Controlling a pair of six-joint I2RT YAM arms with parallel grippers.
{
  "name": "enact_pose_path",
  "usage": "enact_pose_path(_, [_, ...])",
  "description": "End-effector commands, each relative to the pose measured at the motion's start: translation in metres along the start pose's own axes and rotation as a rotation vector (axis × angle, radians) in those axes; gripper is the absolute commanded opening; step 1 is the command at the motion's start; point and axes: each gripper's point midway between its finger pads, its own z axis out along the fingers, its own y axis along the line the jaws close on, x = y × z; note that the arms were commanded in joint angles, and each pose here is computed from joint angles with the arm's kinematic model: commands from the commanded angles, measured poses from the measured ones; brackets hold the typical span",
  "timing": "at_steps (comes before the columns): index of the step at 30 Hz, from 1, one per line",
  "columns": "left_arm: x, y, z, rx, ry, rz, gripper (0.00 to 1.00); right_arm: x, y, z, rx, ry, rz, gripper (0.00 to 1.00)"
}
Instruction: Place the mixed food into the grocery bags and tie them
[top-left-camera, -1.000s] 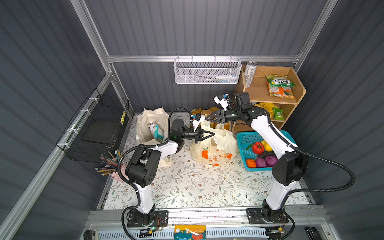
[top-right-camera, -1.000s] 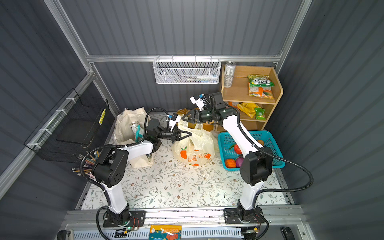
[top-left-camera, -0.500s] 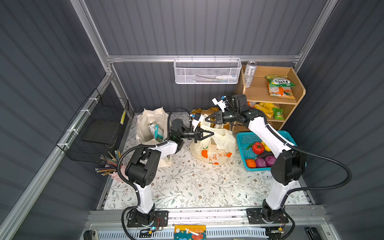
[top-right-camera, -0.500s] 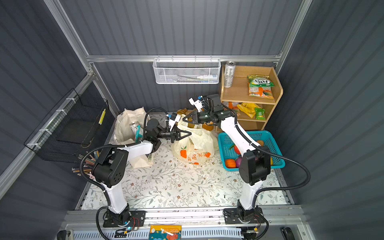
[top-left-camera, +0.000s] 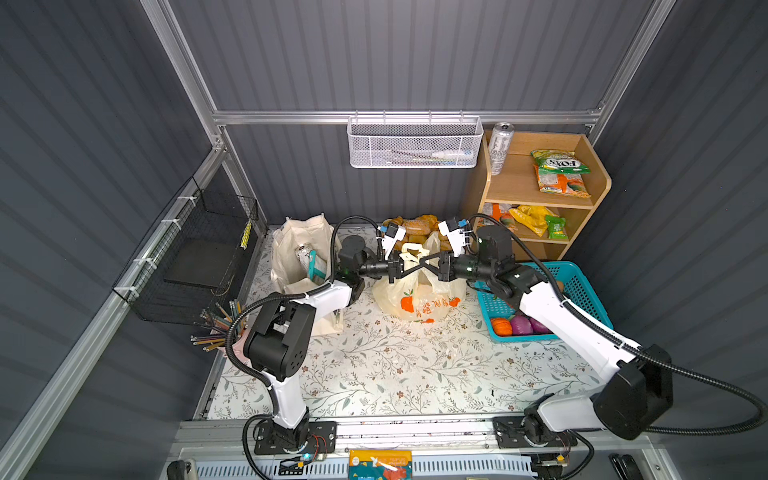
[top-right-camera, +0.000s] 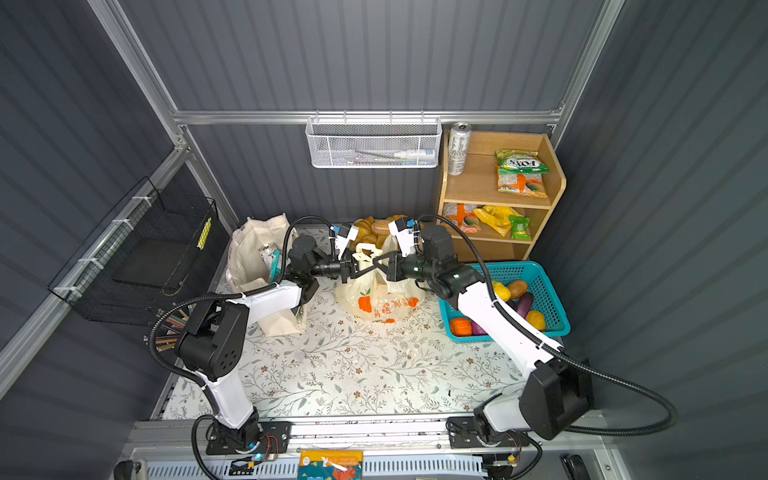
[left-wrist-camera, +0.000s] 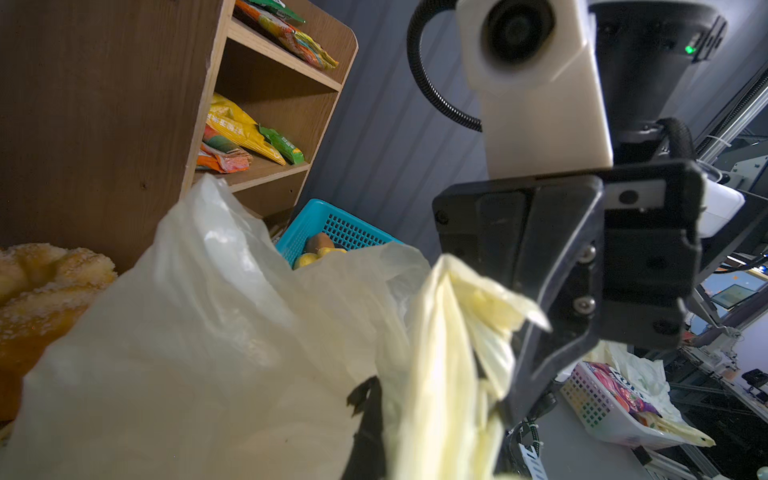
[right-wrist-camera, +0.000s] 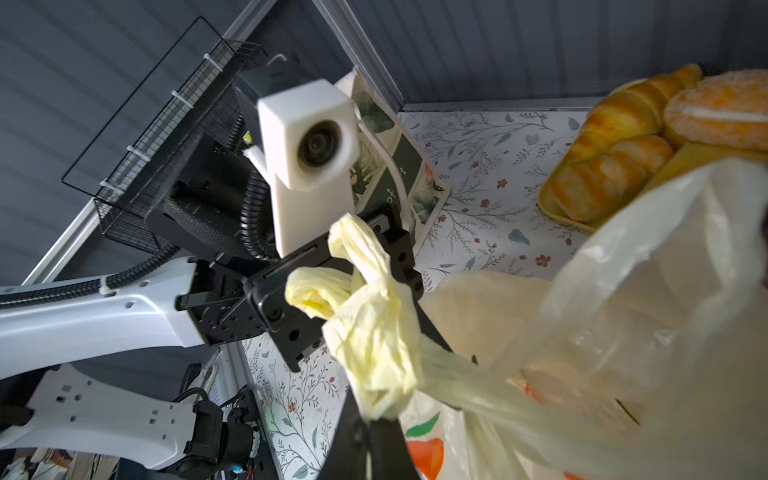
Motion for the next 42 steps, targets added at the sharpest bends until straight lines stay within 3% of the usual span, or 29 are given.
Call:
enact_pose_path(1, [-0.014, 0.025, -0.015, -0.121, -0.051, -0.018, 0.00, 0.022, -0.038, -0.001, 0.140, -0.022, 0.116, 0.00])
enact_pose_path(3, [-0.016, 0.023, -0.015, -0.115, -0.057, -0.007, 0.02, 0.028, -0.048, -0.001, 0.155, -0.044, 0.151, 0.00])
enact_pose_path(5, [-0.021, 0.018, -0.015, -0.091, -0.070, 0.005, 0.15, 0.029, -0.049, 0.000, 0.151, -0.040, 0.160, 0.00])
enact_pose_path(11, [-0.025, 0.008, -0.014, -0.005, -0.092, -0.004, 0.20, 0.028, -0.050, 0.003, 0.157, -0.037, 0.161, 0.00])
enact_pose_path(14, [-0.026, 0.015, -0.016, -0.029, -0.118, -0.022, 0.17, 0.030, -0.046, 0.002, 0.140, -0.025, 0.162, 0.00])
enact_pose_path(16, [-0.028, 0.018, -0.018, -0.047, -0.137, -0.019, 0.02, 0.036, -0.042, 0.002, 0.129, -0.015, 0.163, 0.00])
enact_pose_path(17, [-0.029, 0.020, -0.018, -0.052, -0.142, -0.018, 0.00, 0.039, -0.039, 0.001, 0.128, -0.012, 0.162, 0.00])
enact_pose_path(23, [-0.028, 0.026, -0.017, -0.072, -0.129, -0.030, 0.00, 0.062, -0.015, -0.008, 0.127, -0.003, 0.147, 0.00])
enact_pose_path(30, [-0.027, 0.022, -0.017, -0.045, -0.133, -0.029, 0.00, 0.093, -0.060, 0.024, 0.219, 0.027, 0.222, 0.00])
enact_pose_path(36, [-0.010, 0.018, -0.020, -0.064, -0.035, -0.069, 0.26, 0.072, -0.059, 0.026, 0.195, -0.017, 0.215, 0.00])
enact_pose_path(42, [0.020, 0.023, -0.034, -0.189, 0.098, -0.048, 0.38, 0.072, -0.058, 0.024, 0.201, -0.014, 0.204, 0.00])
